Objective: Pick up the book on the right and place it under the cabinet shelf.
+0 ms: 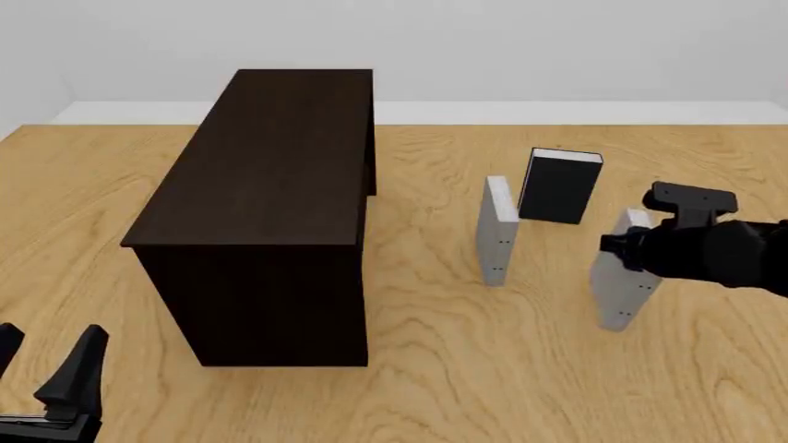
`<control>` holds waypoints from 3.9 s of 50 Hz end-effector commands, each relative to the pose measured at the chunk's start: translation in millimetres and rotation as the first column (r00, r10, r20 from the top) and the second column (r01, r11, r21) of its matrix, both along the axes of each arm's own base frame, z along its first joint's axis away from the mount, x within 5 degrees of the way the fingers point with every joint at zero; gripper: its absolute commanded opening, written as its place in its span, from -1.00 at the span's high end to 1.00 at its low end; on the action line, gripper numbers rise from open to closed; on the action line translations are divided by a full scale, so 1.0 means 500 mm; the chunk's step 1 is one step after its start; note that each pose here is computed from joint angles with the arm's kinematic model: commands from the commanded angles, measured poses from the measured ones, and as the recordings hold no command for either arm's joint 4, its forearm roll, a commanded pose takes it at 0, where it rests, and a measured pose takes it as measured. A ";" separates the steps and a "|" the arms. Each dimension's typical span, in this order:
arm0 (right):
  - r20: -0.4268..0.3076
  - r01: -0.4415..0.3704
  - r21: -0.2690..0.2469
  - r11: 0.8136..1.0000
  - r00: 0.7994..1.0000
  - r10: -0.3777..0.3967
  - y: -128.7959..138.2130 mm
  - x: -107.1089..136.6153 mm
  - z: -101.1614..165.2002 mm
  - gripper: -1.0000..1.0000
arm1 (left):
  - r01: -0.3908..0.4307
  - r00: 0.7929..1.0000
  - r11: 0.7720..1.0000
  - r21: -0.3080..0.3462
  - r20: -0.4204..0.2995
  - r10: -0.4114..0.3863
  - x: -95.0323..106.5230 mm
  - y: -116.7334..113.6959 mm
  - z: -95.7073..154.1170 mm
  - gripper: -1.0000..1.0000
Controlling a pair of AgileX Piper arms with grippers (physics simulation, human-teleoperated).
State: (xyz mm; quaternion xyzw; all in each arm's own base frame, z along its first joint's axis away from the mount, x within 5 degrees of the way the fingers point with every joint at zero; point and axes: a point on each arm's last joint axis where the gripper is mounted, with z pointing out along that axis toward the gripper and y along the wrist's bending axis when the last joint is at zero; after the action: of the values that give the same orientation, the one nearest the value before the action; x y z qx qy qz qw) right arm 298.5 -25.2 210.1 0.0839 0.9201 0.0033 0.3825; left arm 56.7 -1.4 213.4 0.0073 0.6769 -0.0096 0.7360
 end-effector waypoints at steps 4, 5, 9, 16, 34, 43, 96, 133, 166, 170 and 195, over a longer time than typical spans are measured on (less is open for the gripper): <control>0.057 -0.011 -0.010 1.000 0.998 0.011 0.006 -0.019 0.061 1.00 | 0.000 1.000 1.000 0.000 0.000 0.000 0.000 0.000 0.000 -1.00; 0.063 -0.013 -0.012 1.000 0.998 0.013 0.007 -0.022 0.067 1.00 | 0.000 1.000 1.000 0.000 0.000 0.000 0.000 0.000 0.000 -1.00; 0.099 -0.022 -0.003 1.000 0.995 0.022 0.019 -0.041 0.100 1.00 | 0.000 1.000 1.000 0.000 0.000 0.000 0.000 0.000 0.000 -1.00; 0.153 -0.046 0.038 0.998 0.987 0.040 0.051 -0.076 0.142 1.00 | 0.000 1.000 1.000 0.000 0.000 0.000 0.000 0.000 0.000 -1.00; 0.296 -0.132 0.130 0.983 0.951 0.088 0.110 -0.166 0.231 1.00 | 0.000 1.000 1.000 0.000 0.000 0.000 0.000 0.000 0.000 -1.00; 0.369 -0.189 0.181 0.965 0.923 0.111 0.132 -0.212 0.270 1.00 | 0.000 1.000 1.000 0.000 0.000 0.000 0.000 0.000 0.000 -1.00; 0.515 -0.463 0.409 0.786 0.828 0.220 0.270 -0.243 0.253 1.00 | 0.000 1.000 1.000 -0.001 0.000 0.000 -0.001 0.000 0.000 -1.00; 0.538 -0.500 0.544 0.674 0.824 0.177 0.328 -0.223 0.136 1.00 | 0.000 1.000 1.000 -0.001 -0.001 0.000 0.000 0.000 0.000 -1.00; 0.494 -0.419 0.606 0.676 0.864 0.092 0.346 -0.144 0.023 1.00 | 0.000 1.000 1.000 -0.001 -0.001 0.000 0.000 0.000 0.000 -1.00; 0.493 -0.416 0.607 0.677 0.865 0.089 0.349 -0.136 0.017 1.00 | 0.000 1.000 1.000 -0.001 -0.001 0.000 0.000 0.000 0.000 -1.00; 0.477 -0.394 0.639 0.660 0.877 0.061 0.366 -0.103 -0.044 1.00 | 0.000 1.000 1.000 -0.001 -0.001 0.000 0.000 0.000 0.000 -1.00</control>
State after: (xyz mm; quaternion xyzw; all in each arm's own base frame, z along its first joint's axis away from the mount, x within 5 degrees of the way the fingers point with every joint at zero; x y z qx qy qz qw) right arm 240.6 154.4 195.8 0.0903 0.7538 0.4134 0.5027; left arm 56.5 -1.3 213.2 0.0069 0.6771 -0.0098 0.7358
